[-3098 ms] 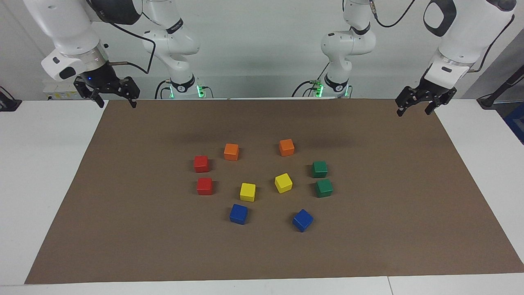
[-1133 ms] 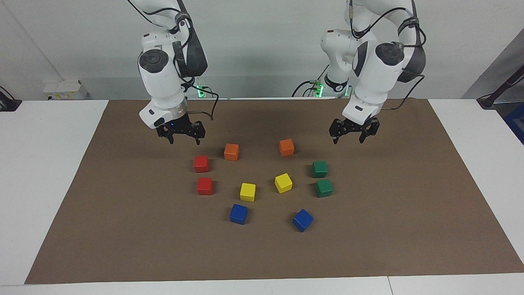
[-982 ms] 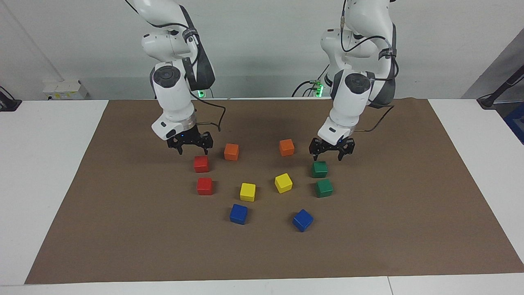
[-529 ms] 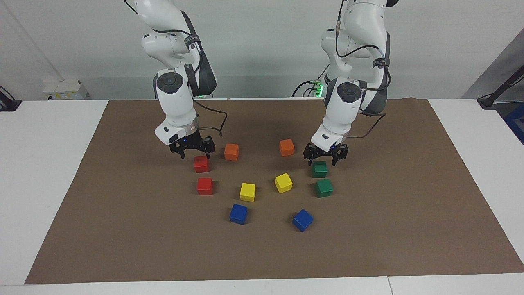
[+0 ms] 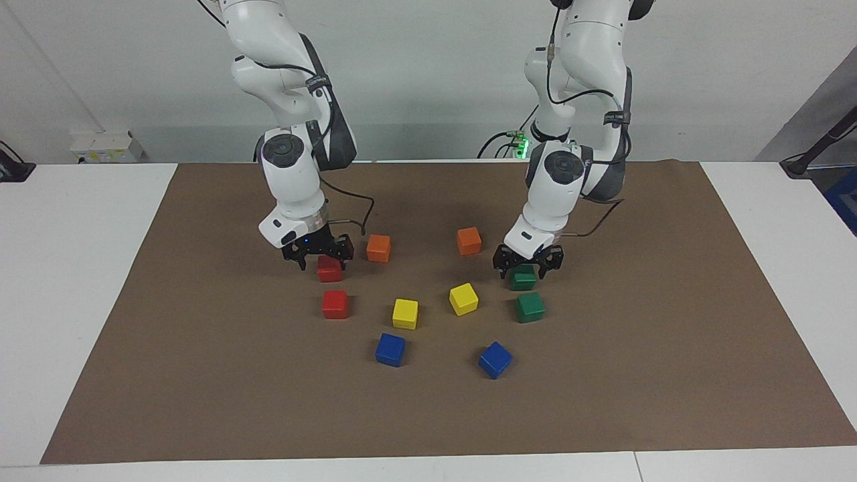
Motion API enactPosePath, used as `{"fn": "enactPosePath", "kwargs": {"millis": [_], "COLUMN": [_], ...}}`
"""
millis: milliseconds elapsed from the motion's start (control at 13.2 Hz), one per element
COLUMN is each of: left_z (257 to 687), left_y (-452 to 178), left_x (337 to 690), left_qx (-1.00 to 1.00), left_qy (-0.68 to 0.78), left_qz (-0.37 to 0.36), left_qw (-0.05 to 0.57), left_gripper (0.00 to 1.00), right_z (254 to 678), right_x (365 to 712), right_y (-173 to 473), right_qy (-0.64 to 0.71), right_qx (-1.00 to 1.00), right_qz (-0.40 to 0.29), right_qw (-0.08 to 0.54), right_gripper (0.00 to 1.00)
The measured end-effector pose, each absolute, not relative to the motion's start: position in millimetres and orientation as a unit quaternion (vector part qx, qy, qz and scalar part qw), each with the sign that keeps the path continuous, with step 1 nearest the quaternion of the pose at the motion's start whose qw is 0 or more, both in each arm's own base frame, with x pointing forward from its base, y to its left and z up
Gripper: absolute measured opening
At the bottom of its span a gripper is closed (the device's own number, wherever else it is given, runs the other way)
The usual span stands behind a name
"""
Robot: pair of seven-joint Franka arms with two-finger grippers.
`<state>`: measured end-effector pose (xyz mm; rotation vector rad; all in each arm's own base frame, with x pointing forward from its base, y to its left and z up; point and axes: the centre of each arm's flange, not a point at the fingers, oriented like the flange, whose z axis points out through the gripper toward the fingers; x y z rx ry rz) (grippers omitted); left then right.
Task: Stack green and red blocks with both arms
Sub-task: 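Grasp a green cube with the left gripper while the right gripper grasps a red cube, then carry the green cube outward with the left gripper while the right gripper carries red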
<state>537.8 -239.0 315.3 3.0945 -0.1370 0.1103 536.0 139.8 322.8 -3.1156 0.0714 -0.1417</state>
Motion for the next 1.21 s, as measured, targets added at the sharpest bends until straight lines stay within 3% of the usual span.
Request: {"fn": "enactPosePath", "kwargs": {"millis": [453, 529, 604, 680, 756, 831, 1058, 1209], "left_z": [302.8, 301.2, 300.3, 300.1, 300.2, 300.3, 310.1, 338.8], "left_y": [-239.9, -240.2, -240.6, -240.8, -240.6, -239.9, -229.9, -190.5], "left_x": [538.3, 538.4, 538.4, 538.4, 538.6, 539.0, 549.4, 573.0], "left_qx": [0.998, 0.998, 0.998, 0.998, 0.998, 0.998, 0.999, 0.999], "left_qy": [-0.045, -0.045, -0.045, -0.045, -0.045, -0.044, -0.033, -0.014], "left_qz": [0.031, 0.031, 0.031, 0.031, 0.032, 0.032, 0.037, 0.029], "left_qw": [0.019, 0.019, 0.02, 0.02, 0.02, 0.02, 0.019, 0.013], "left_gripper": [1.0, 0.92, 0.81, 0.81, 0.73, 0.58, 0.55, 0.55], "right_z": [312.4, 311.4, 310.6, 309.9, 309.3, 309.6, 313.3, 336.6], "right_x": [526.1, 525.0, 524.3, 523.8, 523.2, 523.1, 526.5, 540.9], "right_y": [147.2, 148.2, 148.1, 147.9, 147.6, 147.3, 139.9, 115.6], "right_qy": [0.014, 0.013, 0.013, 0.013, 0.013, 0.013, 0.021, 0.026], "right_qx": [-0.999, -0.999, -0.999, -0.999, -0.999, -0.999, -0.999, -0.999], "right_qz": [-0.037, -0.035, -0.034, -0.034, -0.033, -0.033, -0.034, -0.025], "right_qw": [0.009, 0.009, 0.008, 0.008, 0.008, 0.008, 0.007, 0.002], "right_gripper": [1.0, 1.0, 0.91, 0.77, 0.63, 0.55, 0.55, 0.55]}}
